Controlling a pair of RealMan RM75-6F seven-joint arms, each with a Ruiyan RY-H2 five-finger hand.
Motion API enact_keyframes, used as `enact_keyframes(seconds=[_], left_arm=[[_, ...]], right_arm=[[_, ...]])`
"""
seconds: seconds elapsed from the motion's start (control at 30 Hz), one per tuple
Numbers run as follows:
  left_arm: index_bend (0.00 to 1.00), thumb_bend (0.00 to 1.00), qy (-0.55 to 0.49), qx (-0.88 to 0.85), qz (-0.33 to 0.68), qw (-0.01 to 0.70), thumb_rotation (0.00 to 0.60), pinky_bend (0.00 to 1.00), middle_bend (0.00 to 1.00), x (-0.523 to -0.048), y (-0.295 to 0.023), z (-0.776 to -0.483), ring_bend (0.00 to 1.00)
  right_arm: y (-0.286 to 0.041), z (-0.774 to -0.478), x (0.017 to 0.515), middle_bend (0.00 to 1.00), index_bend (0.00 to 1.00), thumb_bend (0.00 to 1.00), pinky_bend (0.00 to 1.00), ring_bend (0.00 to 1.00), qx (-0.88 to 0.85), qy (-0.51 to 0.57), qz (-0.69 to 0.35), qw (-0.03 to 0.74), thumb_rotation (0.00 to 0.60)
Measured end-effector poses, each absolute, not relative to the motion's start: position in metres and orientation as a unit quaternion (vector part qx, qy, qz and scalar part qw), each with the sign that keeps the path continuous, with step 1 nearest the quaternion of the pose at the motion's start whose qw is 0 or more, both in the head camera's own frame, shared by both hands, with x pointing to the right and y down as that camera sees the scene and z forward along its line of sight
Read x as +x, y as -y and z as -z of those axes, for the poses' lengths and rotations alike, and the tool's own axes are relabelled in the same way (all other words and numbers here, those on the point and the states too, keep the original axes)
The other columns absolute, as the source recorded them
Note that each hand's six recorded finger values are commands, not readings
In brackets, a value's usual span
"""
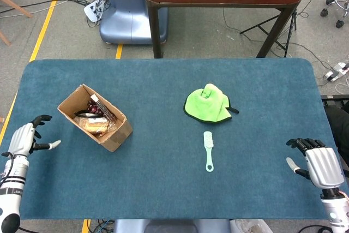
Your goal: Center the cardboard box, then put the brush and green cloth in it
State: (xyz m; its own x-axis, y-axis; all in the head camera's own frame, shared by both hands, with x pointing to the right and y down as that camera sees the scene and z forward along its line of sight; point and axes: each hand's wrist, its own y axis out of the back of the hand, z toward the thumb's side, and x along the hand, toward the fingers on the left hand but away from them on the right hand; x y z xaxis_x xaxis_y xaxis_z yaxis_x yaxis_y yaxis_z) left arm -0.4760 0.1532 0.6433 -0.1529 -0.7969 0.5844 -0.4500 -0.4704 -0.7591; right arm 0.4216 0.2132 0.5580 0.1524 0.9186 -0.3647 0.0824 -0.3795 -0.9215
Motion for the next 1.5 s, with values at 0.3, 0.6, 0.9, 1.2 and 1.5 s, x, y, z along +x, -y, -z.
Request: enact_keyframes(seconds=[0.3,0.6,0.9,1.2,1.5], left_arm=[[0.25,0.06,-0.482,-0.651,0.564,0.16,0.6,0.44,0.27,-0.461,-0.142,-0.644,0.24],[0.24,0.07,-0.476,-0.662,0.556,0.159,0.6,0.43,0.27,-0.451,-0.13,-0.65,0.24],[0.22,0.07,-0.475,-0.668,0.551,0.156,0.6,0.38,0.27,-0.445,-0.122,-0.655,0.2],[0.2,0.07,-0.479,-0.662,0.56,0.141,0.6,0.38,0.26,-0.448,-0.116,-0.663,0.18],[0.11,0.06,-0.49,-0.662,0.555,0.114,0.6,0.31,0.17,-0.452,-0.111,-0.669,0.1]], right_arm=[[-0.213,-0.559,0.421,0.48,0.42,0.24,0.48,0.43,-0.646,0.386,-0.523,0.4,0.6],[-0.213,-0.559,0.421,0.48,0.42,0.24,0.48,0.43,-0.647,0.385,-0.523,0.399,0.6],[-0.214,-0.56,0.42,0.48,0.42,0.24,0.48,0.43,-0.649,0.383,-0.523,0.399,0.6],[-0.213,-0.561,0.42,0.48,0.42,0.24,0.48,0.43,-0.65,0.382,-0.522,0.399,0.6],[-0.213,-0.562,0.419,0.48,0.42,0.24,0.48,0.43,-0.652,0.379,-0.523,0.397,0.6]])
